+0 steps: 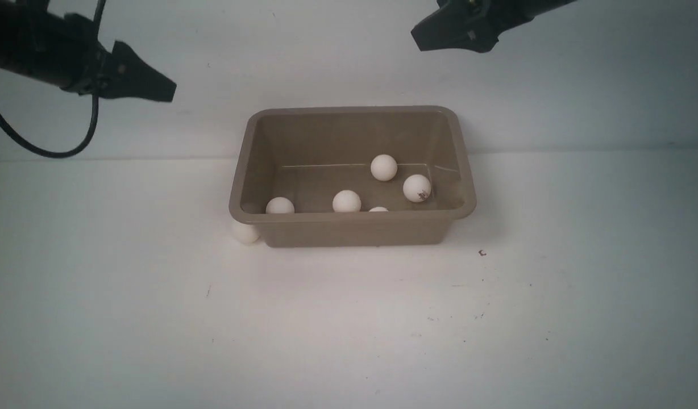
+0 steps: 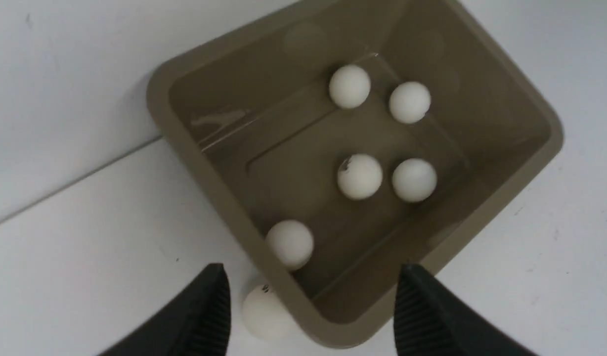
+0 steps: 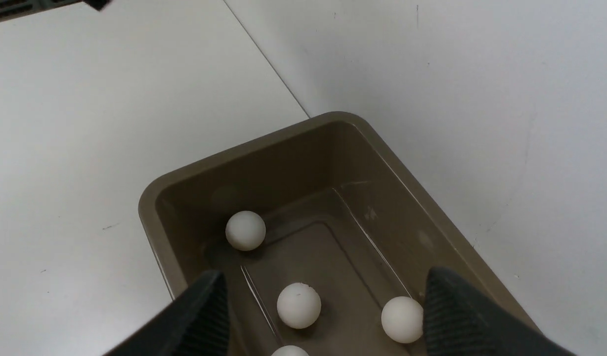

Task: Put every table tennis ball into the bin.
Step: Use the left arm to clamp the table tennis ball closest to it

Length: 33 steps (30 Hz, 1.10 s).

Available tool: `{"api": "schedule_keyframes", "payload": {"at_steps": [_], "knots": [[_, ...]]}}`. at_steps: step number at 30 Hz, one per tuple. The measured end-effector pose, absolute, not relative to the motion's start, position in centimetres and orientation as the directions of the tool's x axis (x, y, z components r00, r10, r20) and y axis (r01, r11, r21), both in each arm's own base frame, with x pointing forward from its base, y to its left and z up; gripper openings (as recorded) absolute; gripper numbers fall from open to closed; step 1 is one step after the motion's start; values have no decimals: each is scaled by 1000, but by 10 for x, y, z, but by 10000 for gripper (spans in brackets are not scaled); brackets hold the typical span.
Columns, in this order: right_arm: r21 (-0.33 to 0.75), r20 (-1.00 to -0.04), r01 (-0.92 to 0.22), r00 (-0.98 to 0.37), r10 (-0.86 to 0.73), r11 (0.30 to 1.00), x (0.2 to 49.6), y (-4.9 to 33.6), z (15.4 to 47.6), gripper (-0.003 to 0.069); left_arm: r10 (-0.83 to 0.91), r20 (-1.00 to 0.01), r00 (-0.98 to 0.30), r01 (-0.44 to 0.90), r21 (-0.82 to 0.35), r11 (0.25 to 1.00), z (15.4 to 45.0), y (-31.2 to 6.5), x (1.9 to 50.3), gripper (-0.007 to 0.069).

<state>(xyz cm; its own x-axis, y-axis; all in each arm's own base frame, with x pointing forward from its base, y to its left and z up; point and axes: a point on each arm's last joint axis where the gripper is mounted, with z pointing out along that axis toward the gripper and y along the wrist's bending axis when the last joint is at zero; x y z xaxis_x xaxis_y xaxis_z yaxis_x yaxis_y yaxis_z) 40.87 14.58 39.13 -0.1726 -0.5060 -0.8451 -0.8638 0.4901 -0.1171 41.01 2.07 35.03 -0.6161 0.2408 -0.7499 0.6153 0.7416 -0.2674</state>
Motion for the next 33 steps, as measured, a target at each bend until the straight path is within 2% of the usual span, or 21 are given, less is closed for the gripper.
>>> {"api": "schedule_keyframes", "payload": {"at_steps": [3, 5, 6, 9, 13, 15, 19, 24, 33], "knots": [[-117, -845, -864, -173, -506, 490, 409, 146, 391, 482, 284, -769, -573, 639, -202, 743, 383, 3, 388, 405], [-117, -845, -864, -173, -506, 490, 409, 146, 391, 482, 297, -772, -561, 643, -181, 745, 391, 0, 381, 405], [-116, -846, -864, -173, -505, 490, 409, 146, 391, 482, 325, -776, -540, 644, -133, 753, 407, -5, 367, 405], [-114, -847, -864, -173, -503, 490, 409, 146, 391, 482, 353, -790, -501, 650, -74, 756, 430, -11, 347, 405], [-114, -847, -864, -173, -502, 490, 409, 146, 392, 482, 342, -819, -460, 665, -63, 744, 448, -16, 330, 405], [-113, -848, -864, -173, -501, 490, 409, 146, 392, 482, 300, -845, -443, 685, -104, 721, 452, -22, 326, 405], [-113, -848, -864, -173, -500, 490, 409, 146, 392, 482, 268, -857, -441, 740, -178, 649, 441, -41, 327, 405], [-113, -848, -864, -173, -500, 490, 409, 146, 392, 482, 356, -818, -451, 813, -211, 542, 406, -74, 325, 405], [-113, -848, -864, -173, -500, 490, 409, 146, 392, 482, 445, -783, -435, 851, -196, 488, 365, -77, 327, 405]]}}
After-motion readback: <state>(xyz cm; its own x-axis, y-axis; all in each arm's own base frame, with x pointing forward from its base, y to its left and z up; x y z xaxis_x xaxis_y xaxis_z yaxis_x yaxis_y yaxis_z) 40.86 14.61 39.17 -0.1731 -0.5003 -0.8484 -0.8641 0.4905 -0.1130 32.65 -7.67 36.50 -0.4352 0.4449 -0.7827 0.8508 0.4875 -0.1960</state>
